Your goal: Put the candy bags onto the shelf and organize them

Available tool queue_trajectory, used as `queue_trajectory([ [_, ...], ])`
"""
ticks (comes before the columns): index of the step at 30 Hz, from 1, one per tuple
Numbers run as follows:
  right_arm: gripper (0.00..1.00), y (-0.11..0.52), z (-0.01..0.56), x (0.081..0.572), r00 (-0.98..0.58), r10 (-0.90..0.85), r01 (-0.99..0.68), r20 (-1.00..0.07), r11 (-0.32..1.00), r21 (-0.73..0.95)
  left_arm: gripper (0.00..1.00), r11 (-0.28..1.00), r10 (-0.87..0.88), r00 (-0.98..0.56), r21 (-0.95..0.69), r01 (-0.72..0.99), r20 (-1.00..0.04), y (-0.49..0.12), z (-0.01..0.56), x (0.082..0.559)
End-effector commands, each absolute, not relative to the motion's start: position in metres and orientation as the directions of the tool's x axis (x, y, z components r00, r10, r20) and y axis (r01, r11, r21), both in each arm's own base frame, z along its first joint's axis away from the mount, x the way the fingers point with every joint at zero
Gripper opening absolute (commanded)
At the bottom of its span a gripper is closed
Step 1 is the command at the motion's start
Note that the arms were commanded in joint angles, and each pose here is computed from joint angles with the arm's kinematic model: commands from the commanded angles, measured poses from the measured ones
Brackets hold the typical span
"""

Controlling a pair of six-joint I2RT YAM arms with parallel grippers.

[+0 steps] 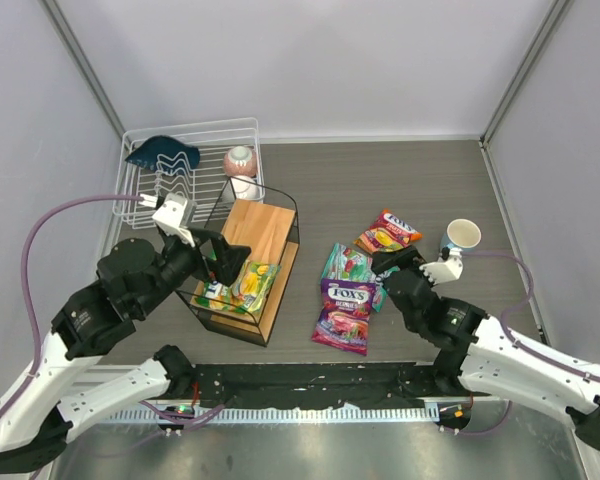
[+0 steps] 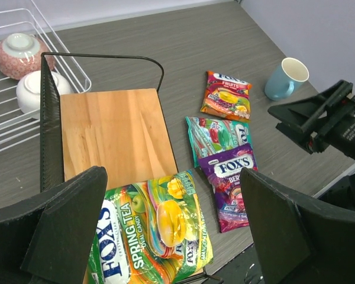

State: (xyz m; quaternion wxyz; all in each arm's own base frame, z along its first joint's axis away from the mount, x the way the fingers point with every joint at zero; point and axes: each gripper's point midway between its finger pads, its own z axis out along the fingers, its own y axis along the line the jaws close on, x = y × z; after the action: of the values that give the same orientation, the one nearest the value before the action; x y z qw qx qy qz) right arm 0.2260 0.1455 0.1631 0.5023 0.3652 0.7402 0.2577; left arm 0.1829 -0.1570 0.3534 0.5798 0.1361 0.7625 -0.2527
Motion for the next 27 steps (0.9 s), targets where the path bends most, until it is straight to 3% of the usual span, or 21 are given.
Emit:
queue_trajectory([
  [1, 0.80, 0.114, 0.153, 0.241, -0.217, 0.743, 0.362, -0.633, 0.663, 0.655, 1.00, 0.815, -0.120, -0.248, -0.239, 0.528, -0.961, -0.161, 0.368, 0.183],
  [5, 0.83, 0.086, 0.130, 0.265, -0.231, 0.743, 0.436, -0.628, 0.656, 0.616, 1.00, 0.810, -0.106, -0.260, -0.235, 0.537, -0.960, -0.166, 0.363, 0.184],
  [10, 0.82, 0.090, 0.104, 0.287, -0.333, 0.735, 0.400, -0.591, 0.677, 0.618, 1.00, 0.799, -0.089, -0.264, -0.227, 0.556, -0.960, -0.170, 0.362, 0.183],
  [20, 0.78, 0.095, 0.083, 0.317, -0.364, 0.724, 0.388, -0.586, 0.690, 0.611, 1.00, 0.802, -0.072, -0.254, -0.207, 0.560, -0.965, -0.167, 0.361, 0.182],
  [25, 0.65, 0.092, 0.073, 0.325, -0.354, 0.725, 0.407, -0.592, 0.689, 0.600, 1.00, 0.803, -0.064, -0.257, -0.202, 0.560, -0.964, -0.167, 0.359, 0.182],
  [27, 0.52, 0.090, 0.070, 0.325, -0.352, 0.723, 0.414, -0.594, 0.690, 0.594, 1.00, 0.806, -0.064, -0.253, -0.199, 0.558, -0.965, -0.166, 0.359, 0.182],
])
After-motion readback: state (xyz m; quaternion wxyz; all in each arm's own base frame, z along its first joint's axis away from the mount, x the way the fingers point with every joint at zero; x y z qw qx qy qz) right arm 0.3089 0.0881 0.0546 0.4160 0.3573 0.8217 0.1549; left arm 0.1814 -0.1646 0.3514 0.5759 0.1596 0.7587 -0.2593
